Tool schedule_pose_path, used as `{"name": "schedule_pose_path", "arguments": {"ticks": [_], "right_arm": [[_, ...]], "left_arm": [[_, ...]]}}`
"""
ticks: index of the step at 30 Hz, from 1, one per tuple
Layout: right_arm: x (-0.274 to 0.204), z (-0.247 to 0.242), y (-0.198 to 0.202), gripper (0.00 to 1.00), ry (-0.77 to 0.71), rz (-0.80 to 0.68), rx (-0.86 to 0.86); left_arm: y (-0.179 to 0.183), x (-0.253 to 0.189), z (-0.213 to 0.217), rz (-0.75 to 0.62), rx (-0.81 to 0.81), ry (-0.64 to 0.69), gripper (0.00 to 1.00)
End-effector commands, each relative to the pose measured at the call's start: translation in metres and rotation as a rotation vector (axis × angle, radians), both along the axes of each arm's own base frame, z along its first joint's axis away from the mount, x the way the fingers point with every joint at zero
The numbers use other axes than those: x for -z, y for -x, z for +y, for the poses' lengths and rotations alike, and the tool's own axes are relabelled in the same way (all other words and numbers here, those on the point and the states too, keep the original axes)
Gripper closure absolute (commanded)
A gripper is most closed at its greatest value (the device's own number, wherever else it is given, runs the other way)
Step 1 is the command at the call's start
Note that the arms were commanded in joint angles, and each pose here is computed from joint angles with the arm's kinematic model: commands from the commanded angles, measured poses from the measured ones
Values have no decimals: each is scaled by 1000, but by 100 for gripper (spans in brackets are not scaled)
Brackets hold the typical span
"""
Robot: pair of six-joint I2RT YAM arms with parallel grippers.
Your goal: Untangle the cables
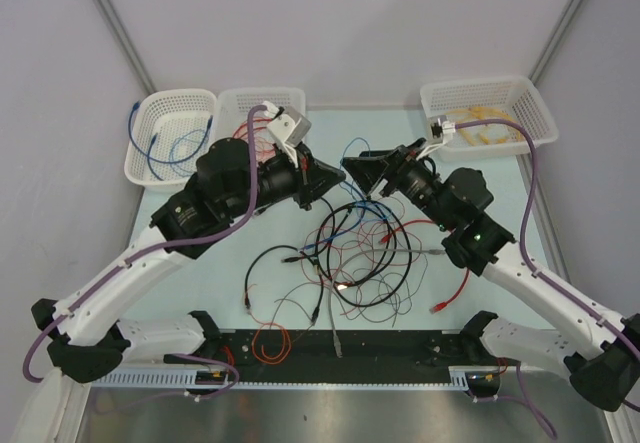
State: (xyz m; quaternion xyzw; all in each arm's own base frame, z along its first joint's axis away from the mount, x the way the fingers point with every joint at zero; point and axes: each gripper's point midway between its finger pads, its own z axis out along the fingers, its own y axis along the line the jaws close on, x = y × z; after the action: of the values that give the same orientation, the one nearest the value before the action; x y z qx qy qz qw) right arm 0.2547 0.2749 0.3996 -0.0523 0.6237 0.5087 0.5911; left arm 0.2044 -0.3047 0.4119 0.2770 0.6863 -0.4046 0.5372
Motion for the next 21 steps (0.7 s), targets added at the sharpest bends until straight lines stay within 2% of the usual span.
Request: {"name": "schedule_pose_path", "arguments": {"ticks": [1, 2, 3, 5, 8, 14, 18, 19, 21], "right_arm": [[-21, 8, -1, 36, -43, -41, -32], [-16, 9, -4, 47, -33, -26, -26], [-12, 9, -7, 62, -26, -13, -16], [-1, 2, -13, 69, 6, 23, 28], [19, -10, -21, 69, 73, 77, 92], [57, -26, -25, 80, 173, 175, 155], [70, -38, -22, 81, 206, 205, 194], [65, -42, -19, 81, 197, 194, 197], [57, -42, -10, 63, 194, 156, 166]], "left_arm": [[24, -24, -6, -28, 108, 95, 100], [27, -30, -4, -40, 113, 112, 100], [27, -29, -4, -42, 112, 113, 100], [28, -37, 4, -64, 91, 130, 100], [24, -49, 15, -94, 30, 154, 100], [24, -88, 36, -175, -39, 219, 100], [20, -112, 46, -219, -89, 236, 100], [17, -112, 48, -224, -105, 220, 100], [13, -120, 51, -225, -131, 216, 100]]}}
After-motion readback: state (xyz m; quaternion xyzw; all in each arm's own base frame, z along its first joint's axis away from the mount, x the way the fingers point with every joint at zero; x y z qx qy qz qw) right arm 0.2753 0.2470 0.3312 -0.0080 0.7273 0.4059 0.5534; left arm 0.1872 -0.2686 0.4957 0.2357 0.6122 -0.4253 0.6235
